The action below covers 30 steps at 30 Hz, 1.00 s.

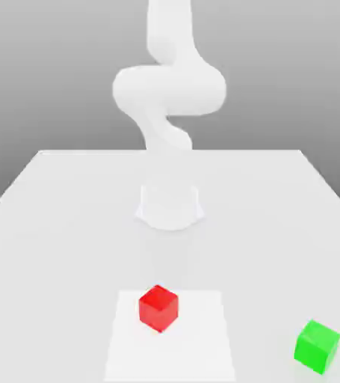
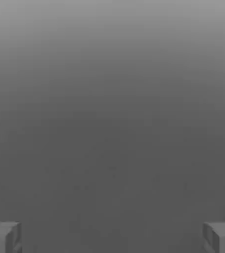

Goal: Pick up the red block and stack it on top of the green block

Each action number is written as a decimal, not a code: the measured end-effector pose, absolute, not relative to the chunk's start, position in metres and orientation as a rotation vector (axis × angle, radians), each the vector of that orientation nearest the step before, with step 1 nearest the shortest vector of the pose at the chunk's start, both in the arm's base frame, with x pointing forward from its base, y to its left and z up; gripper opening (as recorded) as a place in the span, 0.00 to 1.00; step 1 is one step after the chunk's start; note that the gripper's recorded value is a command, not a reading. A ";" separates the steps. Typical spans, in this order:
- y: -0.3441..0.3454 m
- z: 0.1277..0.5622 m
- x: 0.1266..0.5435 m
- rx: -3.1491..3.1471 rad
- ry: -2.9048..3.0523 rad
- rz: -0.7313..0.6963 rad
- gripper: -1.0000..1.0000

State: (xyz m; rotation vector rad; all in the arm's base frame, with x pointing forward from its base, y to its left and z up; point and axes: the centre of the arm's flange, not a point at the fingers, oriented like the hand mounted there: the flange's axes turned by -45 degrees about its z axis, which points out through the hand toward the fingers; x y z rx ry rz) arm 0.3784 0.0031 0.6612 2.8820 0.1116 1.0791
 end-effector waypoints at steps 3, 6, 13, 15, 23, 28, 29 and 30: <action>0.003 0.587 0.414 2.861 0.300 0.874 0.50; -0.002 0.512 0.434 2.848 0.482 0.684 0.50; -0.018 0.345 0.432 2.834 0.915 0.287 0.50; -0.020 0.302 0.420 2.833 1.043 0.192 0.50; -0.018 0.188 0.379 2.827 1.367 0.010 0.50; -0.019 0.148 0.376 2.827 1.371 0.002 0.00; -0.019 0.148 0.376 2.827 1.371 0.002 0.00; -0.019 0.148 0.376 2.827 1.371 0.002 0.00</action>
